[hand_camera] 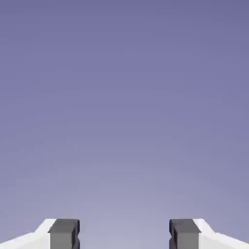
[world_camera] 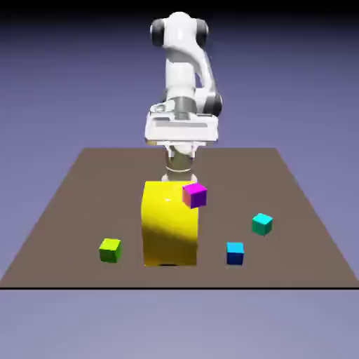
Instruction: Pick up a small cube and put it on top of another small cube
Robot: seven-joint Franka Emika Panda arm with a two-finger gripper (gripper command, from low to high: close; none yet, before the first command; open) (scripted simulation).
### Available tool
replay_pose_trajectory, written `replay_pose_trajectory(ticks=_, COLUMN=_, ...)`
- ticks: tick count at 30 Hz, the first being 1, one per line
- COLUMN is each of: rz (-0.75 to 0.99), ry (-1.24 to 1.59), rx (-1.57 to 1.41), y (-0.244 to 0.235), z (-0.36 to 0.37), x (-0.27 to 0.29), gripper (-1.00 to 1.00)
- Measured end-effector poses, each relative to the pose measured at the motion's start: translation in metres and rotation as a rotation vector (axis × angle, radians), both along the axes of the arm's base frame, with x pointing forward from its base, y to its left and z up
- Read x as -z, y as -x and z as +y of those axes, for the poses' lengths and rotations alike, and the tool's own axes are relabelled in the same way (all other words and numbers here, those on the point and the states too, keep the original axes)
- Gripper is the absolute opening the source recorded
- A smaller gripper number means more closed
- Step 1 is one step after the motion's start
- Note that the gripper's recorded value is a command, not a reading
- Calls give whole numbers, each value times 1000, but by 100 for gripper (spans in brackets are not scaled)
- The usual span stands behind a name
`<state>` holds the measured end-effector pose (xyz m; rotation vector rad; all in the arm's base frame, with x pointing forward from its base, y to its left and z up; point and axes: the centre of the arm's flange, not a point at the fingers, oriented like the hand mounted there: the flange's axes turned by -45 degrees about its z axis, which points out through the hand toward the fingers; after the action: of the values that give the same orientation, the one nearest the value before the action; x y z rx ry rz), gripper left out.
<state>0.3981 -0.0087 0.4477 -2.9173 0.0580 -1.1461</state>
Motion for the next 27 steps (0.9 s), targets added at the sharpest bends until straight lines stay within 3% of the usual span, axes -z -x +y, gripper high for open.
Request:
replay_pose_trajectory(ticks=11, rz=390, ry=-443, rx=747, y=-41, z=-132, x=116, gripper=0)
replay_pose_trajectory(ticks=21, rz=684, ry=-801, rx=1490, y=-12, z=-244, x=243, gripper=0)
replay_pose_trajectory(ticks=27, rz=703, ry=-825, rx=1544, y=-10, z=-243, x=308, gripper=0)
